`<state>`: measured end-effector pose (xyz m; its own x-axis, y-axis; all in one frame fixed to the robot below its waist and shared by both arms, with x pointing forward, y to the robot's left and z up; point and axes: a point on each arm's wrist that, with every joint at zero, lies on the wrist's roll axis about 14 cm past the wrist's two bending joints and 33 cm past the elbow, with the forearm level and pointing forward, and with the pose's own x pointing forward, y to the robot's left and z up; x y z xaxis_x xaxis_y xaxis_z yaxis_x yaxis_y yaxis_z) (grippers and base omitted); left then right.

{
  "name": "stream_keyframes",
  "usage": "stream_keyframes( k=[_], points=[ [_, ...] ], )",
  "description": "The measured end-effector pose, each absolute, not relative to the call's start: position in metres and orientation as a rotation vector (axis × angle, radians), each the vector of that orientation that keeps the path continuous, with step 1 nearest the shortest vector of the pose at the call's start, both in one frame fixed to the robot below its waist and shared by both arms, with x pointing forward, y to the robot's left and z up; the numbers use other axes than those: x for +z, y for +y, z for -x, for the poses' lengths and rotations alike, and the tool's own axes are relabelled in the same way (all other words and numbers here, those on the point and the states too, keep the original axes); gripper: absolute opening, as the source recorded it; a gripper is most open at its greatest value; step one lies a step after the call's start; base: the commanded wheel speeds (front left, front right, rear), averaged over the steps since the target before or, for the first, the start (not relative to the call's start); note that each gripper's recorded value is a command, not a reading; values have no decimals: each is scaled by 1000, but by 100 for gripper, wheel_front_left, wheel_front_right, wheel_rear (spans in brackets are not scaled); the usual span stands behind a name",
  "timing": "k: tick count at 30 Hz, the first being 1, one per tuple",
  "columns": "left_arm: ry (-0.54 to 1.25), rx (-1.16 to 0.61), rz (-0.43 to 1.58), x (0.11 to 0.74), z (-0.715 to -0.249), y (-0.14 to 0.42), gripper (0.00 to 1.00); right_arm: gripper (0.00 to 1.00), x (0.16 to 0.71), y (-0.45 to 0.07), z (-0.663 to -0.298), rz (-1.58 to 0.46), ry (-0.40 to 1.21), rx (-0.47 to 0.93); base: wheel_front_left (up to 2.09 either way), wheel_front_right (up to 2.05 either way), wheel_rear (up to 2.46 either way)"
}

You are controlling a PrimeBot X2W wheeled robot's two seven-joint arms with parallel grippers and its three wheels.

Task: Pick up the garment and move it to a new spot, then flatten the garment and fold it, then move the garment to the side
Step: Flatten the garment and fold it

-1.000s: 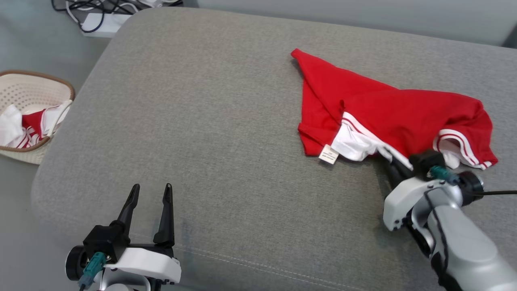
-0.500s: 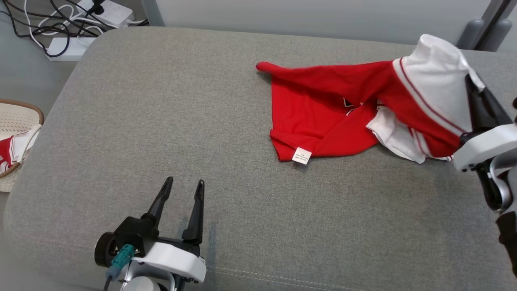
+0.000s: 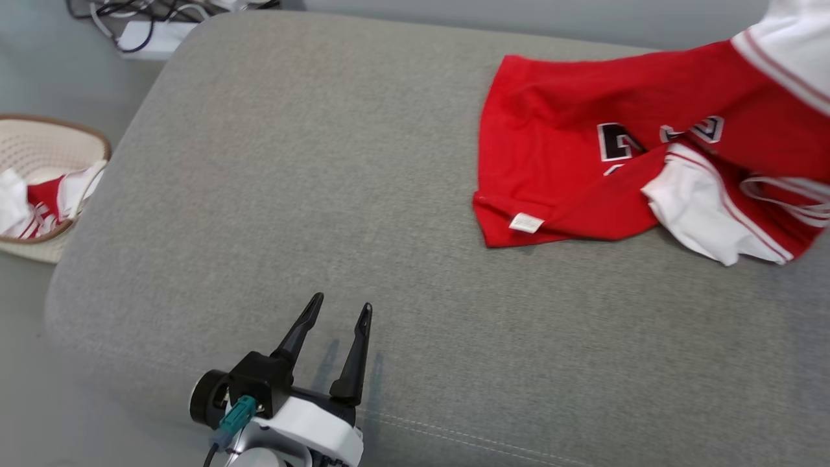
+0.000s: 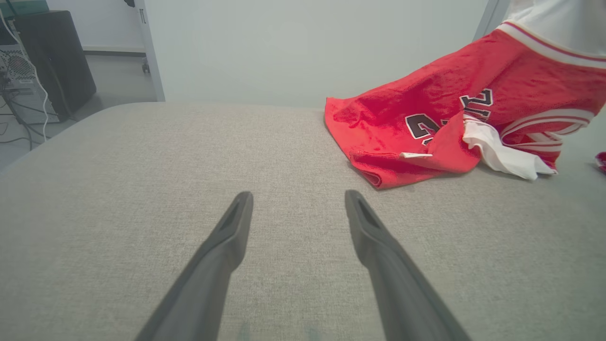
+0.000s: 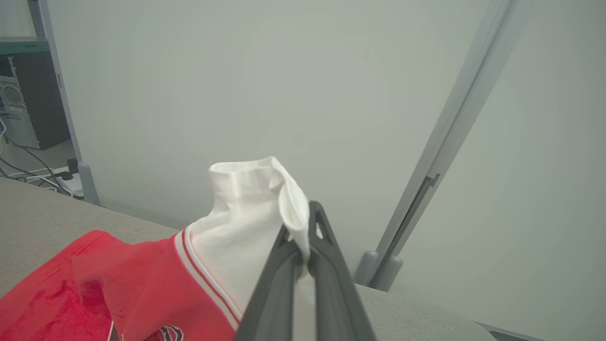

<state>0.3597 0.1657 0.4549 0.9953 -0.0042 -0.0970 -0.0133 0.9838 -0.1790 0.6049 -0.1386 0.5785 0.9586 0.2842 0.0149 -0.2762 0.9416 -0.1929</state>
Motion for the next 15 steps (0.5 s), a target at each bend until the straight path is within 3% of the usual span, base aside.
stream_keyframes(
  k=[6,7,8,9,15],
  points=[
    [106,43,176,453,-359,178,100,0,572,-149,-647,247,28,228,0,0,0],
    [107,50,172,453,-358,180,100,22,562,-149,-652,263,70,222,0,0,0],
    [110,58,170,453,-358,182,100,89,550,-150,-655,270,112,216,0,0,0],
    [116,66,169,451,-357,185,100,100,539,-150,-658,257,138,211,0,0,0],
    [121,73,165,449,-362,187,100,100,504,-141,-660,205,171,215,0,0,0]
  ],
)
